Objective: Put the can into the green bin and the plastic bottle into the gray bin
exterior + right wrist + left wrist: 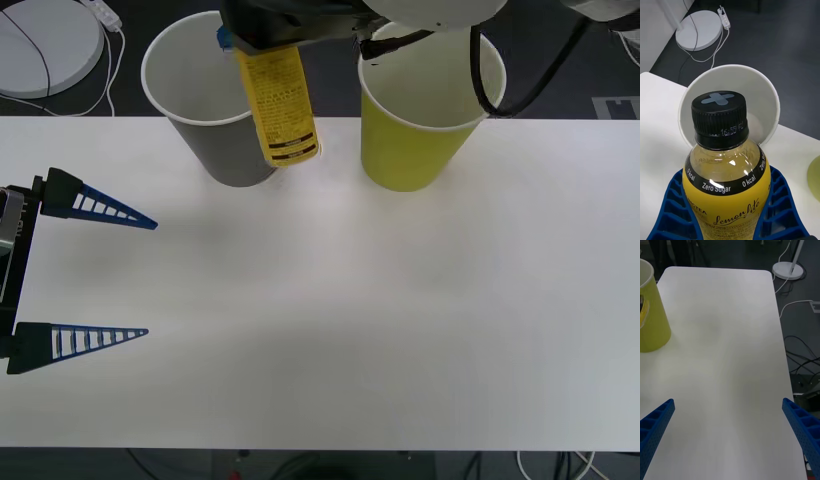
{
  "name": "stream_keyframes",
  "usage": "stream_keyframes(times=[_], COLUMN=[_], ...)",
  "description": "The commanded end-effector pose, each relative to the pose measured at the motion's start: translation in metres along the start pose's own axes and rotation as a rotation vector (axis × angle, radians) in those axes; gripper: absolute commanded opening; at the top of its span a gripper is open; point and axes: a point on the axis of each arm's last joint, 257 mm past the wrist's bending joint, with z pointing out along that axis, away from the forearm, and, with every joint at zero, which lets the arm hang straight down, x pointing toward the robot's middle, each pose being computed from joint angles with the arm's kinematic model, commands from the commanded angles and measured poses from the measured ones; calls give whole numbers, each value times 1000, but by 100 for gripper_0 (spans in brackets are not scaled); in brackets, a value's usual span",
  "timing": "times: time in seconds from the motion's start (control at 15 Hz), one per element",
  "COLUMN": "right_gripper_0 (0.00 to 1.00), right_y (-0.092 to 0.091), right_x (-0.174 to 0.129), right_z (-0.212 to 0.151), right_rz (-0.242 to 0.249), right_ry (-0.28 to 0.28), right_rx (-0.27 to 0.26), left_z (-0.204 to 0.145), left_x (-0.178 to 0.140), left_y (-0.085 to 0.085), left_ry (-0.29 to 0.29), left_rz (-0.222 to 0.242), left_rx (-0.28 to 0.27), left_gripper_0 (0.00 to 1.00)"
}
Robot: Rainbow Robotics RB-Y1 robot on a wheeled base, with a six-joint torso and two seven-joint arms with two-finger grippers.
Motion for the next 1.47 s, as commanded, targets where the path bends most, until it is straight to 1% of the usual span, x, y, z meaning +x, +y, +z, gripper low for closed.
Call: stream_keyframes(times=[0.07, 0.2, 0.27, 0.4, 0.53, 0.73, 0.87, 1.47], right_gripper_0=[0, 0, 0, 0, 0, 0, 0, 0], right_y=[1, -1, -2, -4, -8, -5, -3, 7], right_x=[-15, -23, -29, -40, -50, -64, -70, -94], right_z=[8, 11, 13, 13, 14, 23, 29, 54], right_rz=[27, 35, 59, 87, 97, 108, 107, 140], right_ry=[5, 11, 22, 32, 26, 9, 0, -45], right_rx=[27, 56, 64, 71, 93, 108, 121, 144], left_z=[0, 0, 0, 0, 0, 0, 0, 0], left_x=[0, 0, 0, 0, 0, 0, 0, 0], left_y=[0, 0, 0, 0, 0, 0, 0, 0], left_ry=[0, 0, 0, 0, 0, 0, 0, 0], left_rz=[0, 0, 0, 0, 0, 0, 0, 0], left_rx=[0, 0, 0, 0, 0, 0, 0, 0], left_gripper_0=[100, 100, 100, 100, 100, 100, 100, 100])
